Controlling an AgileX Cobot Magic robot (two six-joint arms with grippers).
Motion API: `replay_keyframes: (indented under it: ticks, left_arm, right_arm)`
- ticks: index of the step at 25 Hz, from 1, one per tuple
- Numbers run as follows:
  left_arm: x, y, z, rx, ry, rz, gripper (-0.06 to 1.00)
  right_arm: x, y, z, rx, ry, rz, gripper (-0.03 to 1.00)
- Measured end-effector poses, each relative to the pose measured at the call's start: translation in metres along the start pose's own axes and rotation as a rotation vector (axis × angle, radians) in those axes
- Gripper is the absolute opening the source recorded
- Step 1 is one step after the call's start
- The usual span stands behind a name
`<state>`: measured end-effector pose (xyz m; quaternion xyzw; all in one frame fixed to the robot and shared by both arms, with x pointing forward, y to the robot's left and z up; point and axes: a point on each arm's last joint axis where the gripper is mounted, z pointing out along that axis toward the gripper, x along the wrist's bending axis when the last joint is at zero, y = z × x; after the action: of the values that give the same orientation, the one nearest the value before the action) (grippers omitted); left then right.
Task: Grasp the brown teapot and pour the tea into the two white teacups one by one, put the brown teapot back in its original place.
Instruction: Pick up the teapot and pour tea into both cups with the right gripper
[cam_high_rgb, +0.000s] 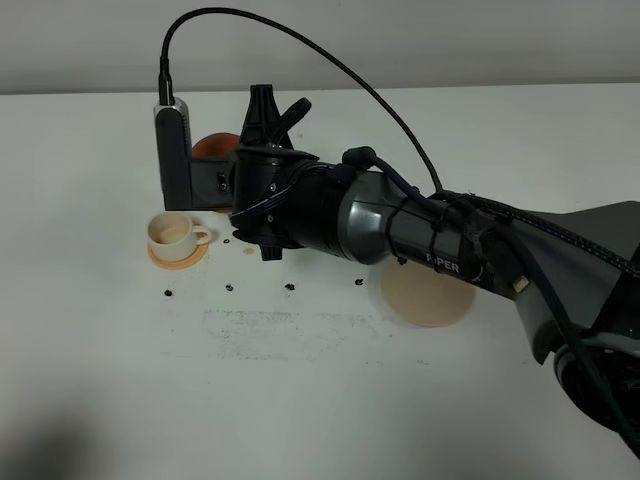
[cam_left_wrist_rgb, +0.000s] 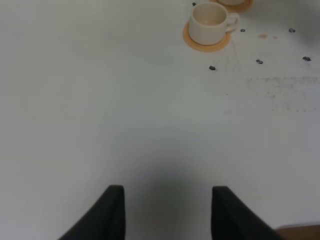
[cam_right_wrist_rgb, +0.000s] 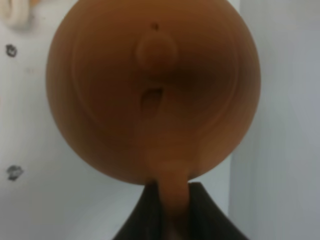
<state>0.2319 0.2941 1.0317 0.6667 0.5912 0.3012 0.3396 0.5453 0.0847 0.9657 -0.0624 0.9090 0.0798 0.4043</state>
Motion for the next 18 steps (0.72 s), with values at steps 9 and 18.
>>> replay_keyframes:
  ticks: [9,18]
  left_arm:
    - [0.0,0.0,0.0,0.0,0.0,0.0,0.43]
    - [0.0,0.0,0.0,0.0,0.0,0.0,0.43]
  right_arm:
    - [0.01,0.009,0.007,-0.015,-0.028,-0.086,0.11]
    - [0.01,0.011,0.007,-0.008,-0.079,-0.168,0.11]
